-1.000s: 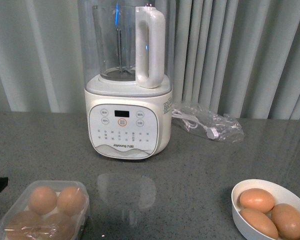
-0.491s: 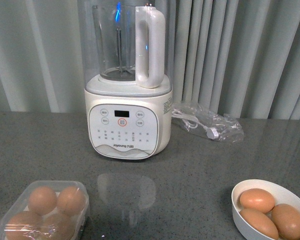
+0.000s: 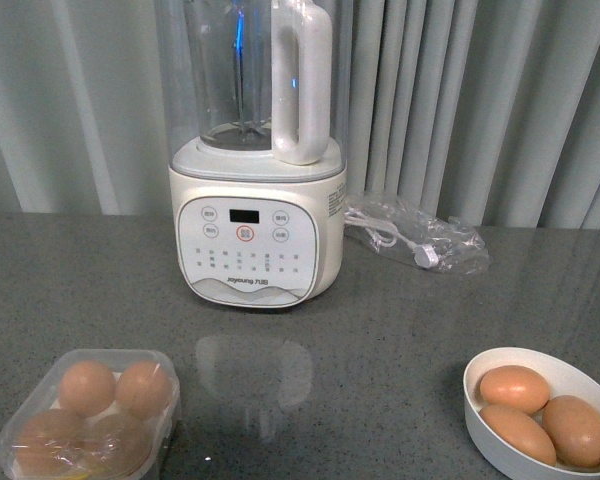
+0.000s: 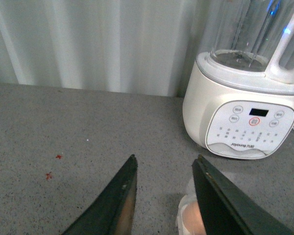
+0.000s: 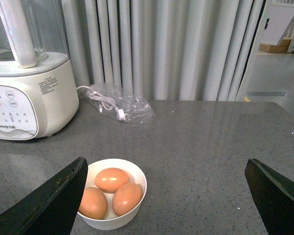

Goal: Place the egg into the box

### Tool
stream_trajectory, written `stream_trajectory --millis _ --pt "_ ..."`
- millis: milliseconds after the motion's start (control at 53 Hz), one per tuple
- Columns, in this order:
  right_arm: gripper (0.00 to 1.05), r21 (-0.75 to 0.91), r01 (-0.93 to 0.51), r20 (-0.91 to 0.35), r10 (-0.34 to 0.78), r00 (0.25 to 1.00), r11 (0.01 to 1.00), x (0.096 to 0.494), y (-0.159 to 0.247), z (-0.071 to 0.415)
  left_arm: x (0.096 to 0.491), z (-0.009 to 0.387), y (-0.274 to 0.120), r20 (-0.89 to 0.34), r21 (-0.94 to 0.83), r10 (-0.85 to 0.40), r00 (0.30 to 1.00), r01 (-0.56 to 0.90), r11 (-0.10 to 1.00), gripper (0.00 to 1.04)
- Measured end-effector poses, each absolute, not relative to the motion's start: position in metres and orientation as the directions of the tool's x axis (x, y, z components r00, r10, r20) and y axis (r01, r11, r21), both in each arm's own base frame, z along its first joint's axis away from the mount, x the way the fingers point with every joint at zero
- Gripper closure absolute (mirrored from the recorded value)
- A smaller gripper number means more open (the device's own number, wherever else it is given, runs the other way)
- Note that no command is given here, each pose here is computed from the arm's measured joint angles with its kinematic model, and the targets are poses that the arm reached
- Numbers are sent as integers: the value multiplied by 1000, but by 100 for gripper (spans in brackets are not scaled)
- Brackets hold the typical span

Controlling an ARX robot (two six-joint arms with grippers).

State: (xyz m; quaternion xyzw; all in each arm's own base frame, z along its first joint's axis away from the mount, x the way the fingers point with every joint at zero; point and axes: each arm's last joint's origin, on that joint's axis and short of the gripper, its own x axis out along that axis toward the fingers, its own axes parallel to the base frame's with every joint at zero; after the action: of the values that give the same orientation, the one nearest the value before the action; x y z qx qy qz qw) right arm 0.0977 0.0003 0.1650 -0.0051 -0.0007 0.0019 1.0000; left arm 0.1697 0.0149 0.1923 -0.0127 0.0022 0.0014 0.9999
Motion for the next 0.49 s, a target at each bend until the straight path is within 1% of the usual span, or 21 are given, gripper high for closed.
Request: stream_trajectory --millis 113,132,170,283,491 --pt "7 -10 -4 1 4 1000 1000 98 0 165 160 186 11 -6 -16 7 1000 -7 1000 93" --pt "7 -10 -3 1 3 1000 1000 98 0 165 160 186 9 -6 -16 10 1000 -10 1000 95" --pt "7 -10 -4 1 4 1000 1000 98 0 165 157 185 6 -6 -16 26 1000 -26 1000 102" --pt "7 -10 -3 1 3 1000 1000 98 0 165 149 180 0 -7 -8 -1 1000 1 1000 101" --pt "7 -10 -4 2 4 1000 1000 98 0 165 135 172 0 -3 -8 2 1000 -2 1000 101"
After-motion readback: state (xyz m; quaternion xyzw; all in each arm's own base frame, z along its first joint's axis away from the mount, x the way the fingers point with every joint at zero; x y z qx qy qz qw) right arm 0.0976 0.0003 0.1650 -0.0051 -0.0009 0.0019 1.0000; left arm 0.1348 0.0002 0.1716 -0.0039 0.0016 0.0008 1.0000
